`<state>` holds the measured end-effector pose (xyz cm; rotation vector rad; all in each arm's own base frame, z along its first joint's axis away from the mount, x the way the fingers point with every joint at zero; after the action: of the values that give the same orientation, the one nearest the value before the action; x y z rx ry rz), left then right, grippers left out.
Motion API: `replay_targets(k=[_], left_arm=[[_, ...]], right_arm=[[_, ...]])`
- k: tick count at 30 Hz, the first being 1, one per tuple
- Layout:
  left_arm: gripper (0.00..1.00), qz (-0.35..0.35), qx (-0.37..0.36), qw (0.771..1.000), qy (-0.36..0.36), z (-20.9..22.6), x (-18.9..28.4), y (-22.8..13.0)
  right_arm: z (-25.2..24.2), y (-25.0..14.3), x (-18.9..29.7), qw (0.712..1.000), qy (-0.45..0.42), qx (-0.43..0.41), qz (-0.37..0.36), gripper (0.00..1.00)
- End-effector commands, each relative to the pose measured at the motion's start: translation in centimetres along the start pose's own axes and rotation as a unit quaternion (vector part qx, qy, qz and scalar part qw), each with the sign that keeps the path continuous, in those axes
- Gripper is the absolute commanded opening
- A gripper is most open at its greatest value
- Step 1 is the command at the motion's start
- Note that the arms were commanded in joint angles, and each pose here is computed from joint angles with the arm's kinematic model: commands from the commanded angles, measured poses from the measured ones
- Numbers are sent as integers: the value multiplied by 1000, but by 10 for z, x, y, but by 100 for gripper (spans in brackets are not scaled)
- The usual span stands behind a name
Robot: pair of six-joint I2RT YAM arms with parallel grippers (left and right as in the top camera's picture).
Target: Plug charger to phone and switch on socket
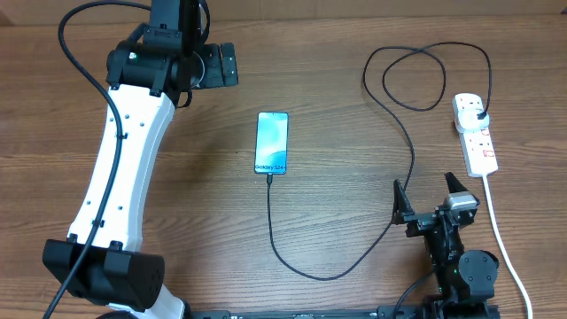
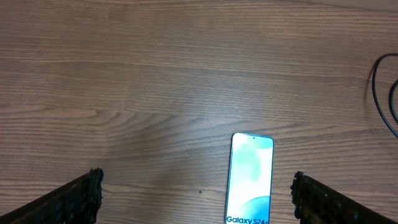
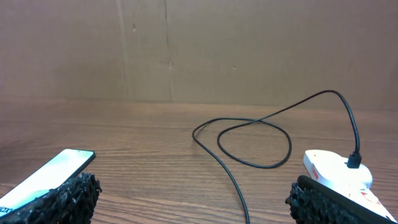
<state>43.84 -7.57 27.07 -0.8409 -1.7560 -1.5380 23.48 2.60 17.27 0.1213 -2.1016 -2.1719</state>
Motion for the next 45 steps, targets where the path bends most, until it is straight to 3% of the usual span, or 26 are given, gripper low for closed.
replay_targets(k=[1,35,45], left_arm=[[100,-1,7,1000,6,4,0,0],[100,3,6,1000,7,4,0,-2],[100,26,8,1000,6,15,29,-42]], right_arm=[[-1,-3,0,1000,-4,-3,0,100],[-1,-2,0,1000,-4,-2,-2,100],[-1,-2,0,1000,-4,-2,-2,100]])
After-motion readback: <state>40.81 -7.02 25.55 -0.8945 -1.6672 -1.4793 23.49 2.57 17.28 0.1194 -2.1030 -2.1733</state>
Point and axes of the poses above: each gripper's point midway between its finger pads, its own x axis back along the fingers, its own z axis along the line the jaws close on, y = z × x, the point moved 1 cm from there along x, back along the fingers, and after that the axes turned 1 degree about -x, right-handed, at the moved point
